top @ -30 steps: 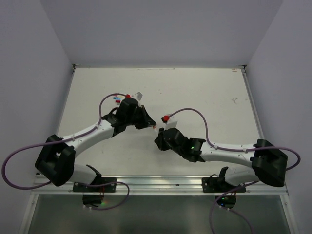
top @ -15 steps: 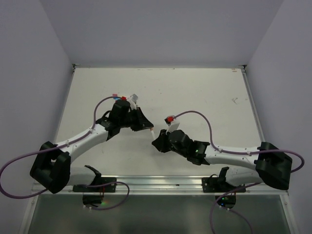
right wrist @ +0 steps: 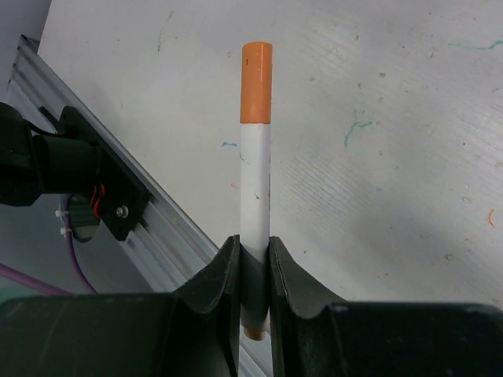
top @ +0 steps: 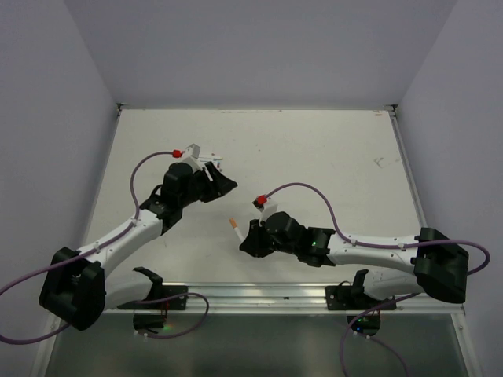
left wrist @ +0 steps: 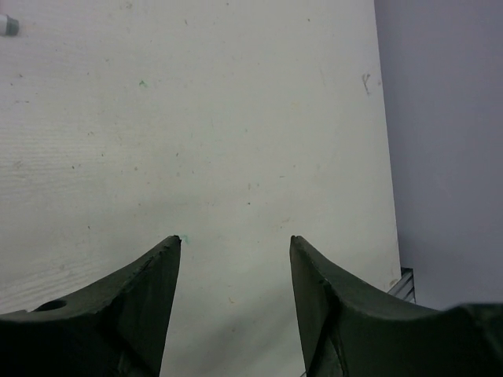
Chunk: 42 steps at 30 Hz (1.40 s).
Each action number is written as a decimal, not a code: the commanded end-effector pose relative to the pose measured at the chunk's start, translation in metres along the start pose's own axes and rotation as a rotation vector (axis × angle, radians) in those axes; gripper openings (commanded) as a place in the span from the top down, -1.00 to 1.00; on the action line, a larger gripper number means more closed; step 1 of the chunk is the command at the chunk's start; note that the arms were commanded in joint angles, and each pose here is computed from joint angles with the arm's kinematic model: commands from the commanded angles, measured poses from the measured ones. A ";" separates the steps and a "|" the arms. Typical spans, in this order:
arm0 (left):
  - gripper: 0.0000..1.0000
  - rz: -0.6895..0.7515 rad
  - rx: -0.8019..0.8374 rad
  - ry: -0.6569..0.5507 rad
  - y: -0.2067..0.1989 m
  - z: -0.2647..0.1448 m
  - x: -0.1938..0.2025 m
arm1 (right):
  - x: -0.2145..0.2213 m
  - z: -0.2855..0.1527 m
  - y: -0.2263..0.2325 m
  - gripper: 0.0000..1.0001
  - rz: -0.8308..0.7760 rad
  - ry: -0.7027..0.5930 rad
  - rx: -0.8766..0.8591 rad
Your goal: Open the pen caps
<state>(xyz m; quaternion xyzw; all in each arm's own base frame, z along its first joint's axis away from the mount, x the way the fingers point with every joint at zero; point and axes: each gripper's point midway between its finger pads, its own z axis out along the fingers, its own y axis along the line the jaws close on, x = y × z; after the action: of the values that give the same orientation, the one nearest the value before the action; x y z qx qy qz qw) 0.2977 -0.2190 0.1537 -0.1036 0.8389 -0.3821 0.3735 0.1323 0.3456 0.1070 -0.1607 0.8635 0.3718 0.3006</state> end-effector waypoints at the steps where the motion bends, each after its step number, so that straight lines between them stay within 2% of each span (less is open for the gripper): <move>1: -0.23 0.042 0.017 -0.045 -0.007 -0.005 -0.005 | -0.019 -0.005 0.011 1.00 -0.001 -0.040 -0.016; 10: -0.29 0.026 0.011 0.011 -0.002 -0.010 0.026 | -0.054 -0.017 0.000 1.00 0.030 -0.121 -0.006; 14: -0.26 -0.023 0.071 0.038 -0.010 -0.011 0.035 | -0.068 -0.011 -0.002 1.00 0.040 -0.123 -0.017; 19: -0.17 -0.062 0.120 0.037 -0.021 -0.011 0.035 | -0.071 -0.003 0.001 1.00 0.041 -0.123 -0.031; 30: -0.16 -0.109 0.176 0.079 -0.028 -0.010 0.048 | -0.071 0.006 0.003 1.00 0.045 -0.116 -0.047; 33: -0.12 -0.112 0.188 0.087 -0.030 -0.010 0.051 | -0.070 0.009 0.003 1.00 0.048 -0.111 -0.048; 42: 0.22 -0.117 0.212 0.097 -0.034 -0.010 0.052 | -0.068 0.013 -0.001 1.00 0.056 -0.105 -0.048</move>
<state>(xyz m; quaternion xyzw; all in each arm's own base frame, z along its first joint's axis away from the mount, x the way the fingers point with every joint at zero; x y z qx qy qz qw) 0.2518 -0.2507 0.1384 -0.1088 0.8224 -0.4615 0.3145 0.1820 0.3454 0.1194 -0.1231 0.8623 0.3798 0.3114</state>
